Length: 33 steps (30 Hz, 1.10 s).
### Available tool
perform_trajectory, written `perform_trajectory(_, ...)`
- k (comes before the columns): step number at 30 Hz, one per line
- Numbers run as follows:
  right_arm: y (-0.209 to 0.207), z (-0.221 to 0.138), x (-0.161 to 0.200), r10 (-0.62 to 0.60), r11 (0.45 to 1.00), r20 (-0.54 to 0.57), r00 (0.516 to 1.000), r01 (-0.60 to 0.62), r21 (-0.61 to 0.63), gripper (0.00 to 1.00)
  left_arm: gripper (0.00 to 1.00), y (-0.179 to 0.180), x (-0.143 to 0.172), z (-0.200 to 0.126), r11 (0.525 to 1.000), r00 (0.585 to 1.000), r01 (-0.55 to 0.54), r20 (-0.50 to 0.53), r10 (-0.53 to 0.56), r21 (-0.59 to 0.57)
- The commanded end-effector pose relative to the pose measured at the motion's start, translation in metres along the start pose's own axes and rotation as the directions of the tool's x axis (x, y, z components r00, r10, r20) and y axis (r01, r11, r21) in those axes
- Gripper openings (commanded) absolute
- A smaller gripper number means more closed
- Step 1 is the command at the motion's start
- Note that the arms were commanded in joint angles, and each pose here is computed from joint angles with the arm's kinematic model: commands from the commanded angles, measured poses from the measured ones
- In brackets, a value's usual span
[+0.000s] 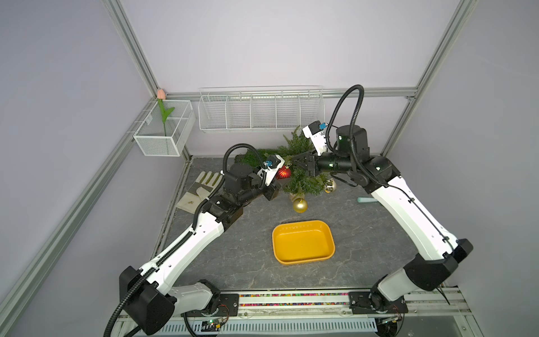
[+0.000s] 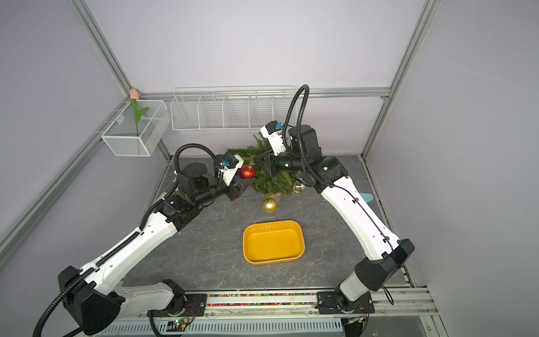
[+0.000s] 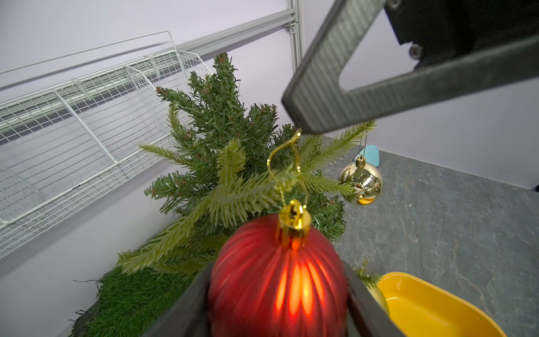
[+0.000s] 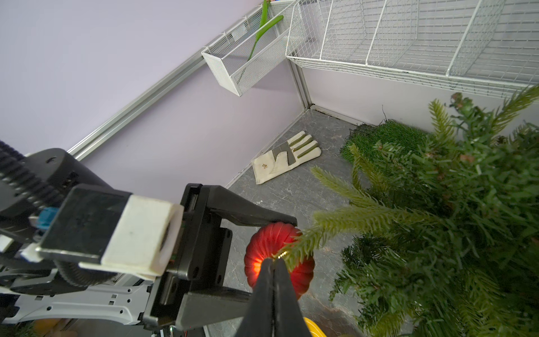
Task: Decorate the small christmas tree with ornaments
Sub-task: Hang an ornament on the christmas tree.
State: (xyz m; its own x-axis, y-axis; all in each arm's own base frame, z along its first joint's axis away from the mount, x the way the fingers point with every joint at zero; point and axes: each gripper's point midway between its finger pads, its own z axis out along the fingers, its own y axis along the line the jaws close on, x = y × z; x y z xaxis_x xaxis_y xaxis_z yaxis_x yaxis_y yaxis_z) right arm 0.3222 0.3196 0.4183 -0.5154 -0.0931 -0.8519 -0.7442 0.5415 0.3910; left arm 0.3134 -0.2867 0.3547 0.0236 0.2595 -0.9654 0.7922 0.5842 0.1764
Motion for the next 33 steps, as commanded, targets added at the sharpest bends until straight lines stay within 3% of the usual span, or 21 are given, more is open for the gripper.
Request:
perform_trajectory(1,-0.006,0.0,-0.004,-0.02,1.0,0.007,1.0,0.02,0.022,0.07,0.33,0.007,-0.009,0.0,1.0,1.0,0.006,0.009,-0.006,-0.016)
perform_trajectory(24,-0.007,0.012,-0.01,-0.013,1.0,0.012,1.0,0.014,-0.014,0.06,0.32,0.025,-0.004,0.0,0.995,0.999,0.052,-0.003,-0.053,-0.08)
perform_trajectory(33,-0.026,0.018,-0.002,-0.002,0.997,-0.02,1.0,0.004,0.073,0.07,0.32,0.021,0.003,0.01,0.996,0.997,0.076,-0.026,-0.077,-0.035)
